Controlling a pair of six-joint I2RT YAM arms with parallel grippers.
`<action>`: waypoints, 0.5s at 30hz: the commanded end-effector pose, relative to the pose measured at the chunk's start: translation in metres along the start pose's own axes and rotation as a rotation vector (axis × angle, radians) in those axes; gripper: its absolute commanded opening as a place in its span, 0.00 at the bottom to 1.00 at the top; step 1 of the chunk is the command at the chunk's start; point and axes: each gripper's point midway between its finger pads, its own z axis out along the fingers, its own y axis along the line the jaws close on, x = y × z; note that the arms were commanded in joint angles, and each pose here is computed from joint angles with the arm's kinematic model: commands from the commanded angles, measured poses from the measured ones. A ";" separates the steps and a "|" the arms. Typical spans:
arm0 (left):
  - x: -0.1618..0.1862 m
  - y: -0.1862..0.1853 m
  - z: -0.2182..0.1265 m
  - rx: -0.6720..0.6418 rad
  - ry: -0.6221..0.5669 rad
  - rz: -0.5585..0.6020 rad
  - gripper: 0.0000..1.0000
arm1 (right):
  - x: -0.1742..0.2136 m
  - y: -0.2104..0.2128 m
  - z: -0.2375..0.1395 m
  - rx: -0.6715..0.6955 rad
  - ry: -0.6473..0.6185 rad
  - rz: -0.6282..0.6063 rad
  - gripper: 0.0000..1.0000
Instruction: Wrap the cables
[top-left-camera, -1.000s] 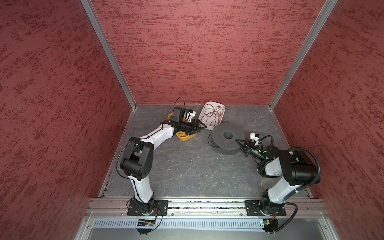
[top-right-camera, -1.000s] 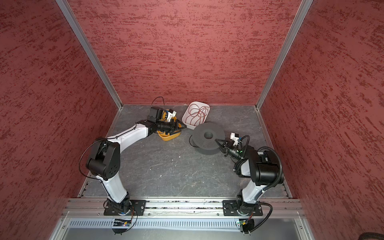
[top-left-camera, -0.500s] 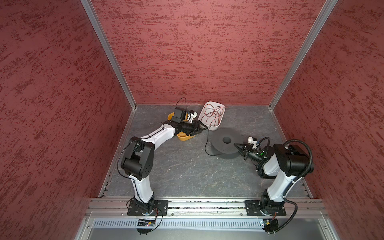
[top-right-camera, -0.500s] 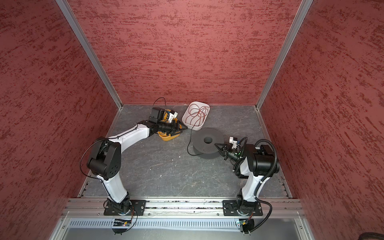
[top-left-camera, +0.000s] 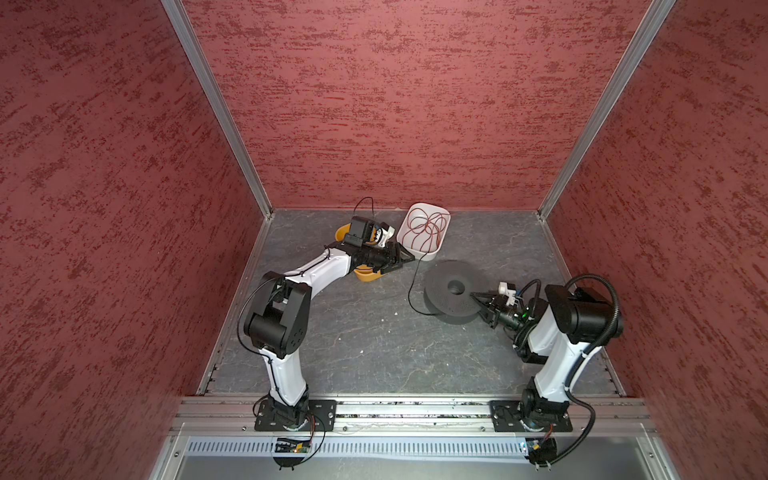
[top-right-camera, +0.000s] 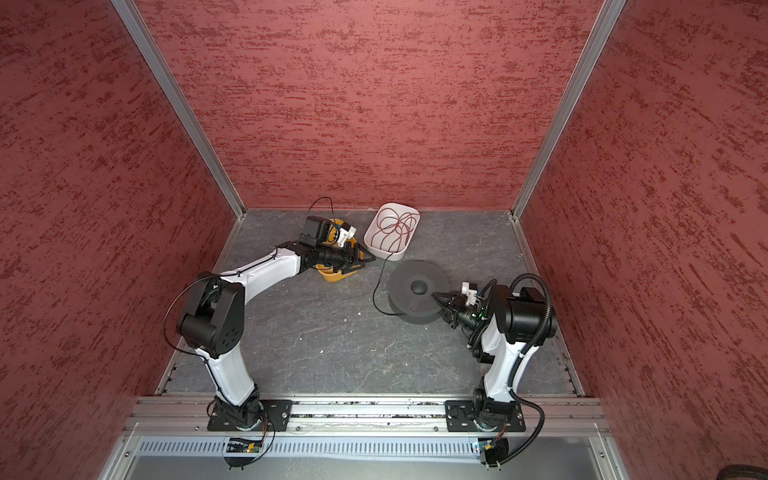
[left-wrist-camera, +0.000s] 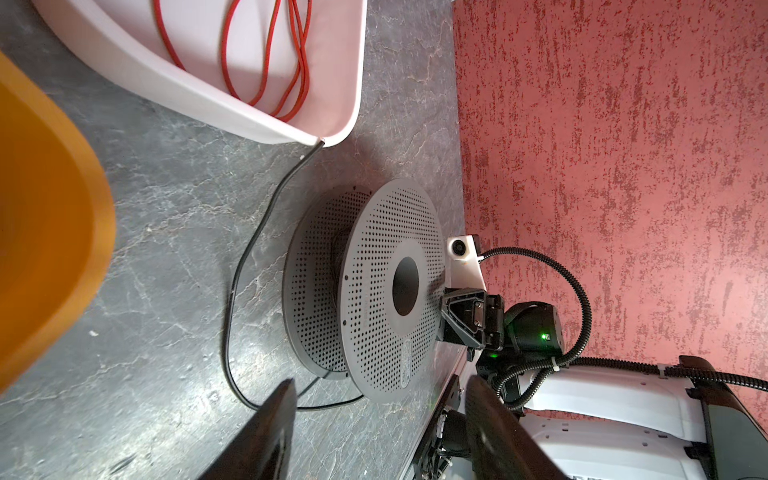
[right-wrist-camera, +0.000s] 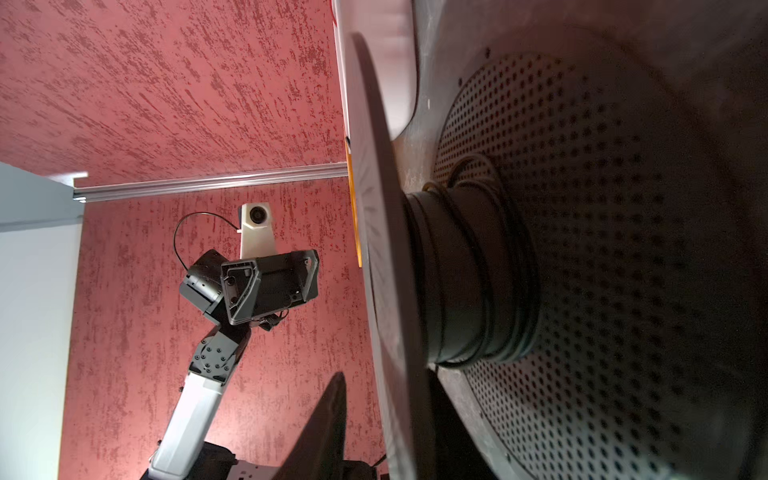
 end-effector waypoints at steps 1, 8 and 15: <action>-0.004 0.000 0.003 -0.015 -0.002 0.027 0.65 | -0.004 0.005 -0.003 -0.010 -0.026 -0.084 0.43; -0.003 0.001 0.001 -0.035 0.000 0.031 0.65 | -0.016 -0.012 -0.013 0.120 -0.090 -0.097 0.54; 0.002 0.010 0.005 -0.056 0.012 0.020 0.65 | -0.027 -0.021 -0.026 0.277 -0.159 -0.141 0.69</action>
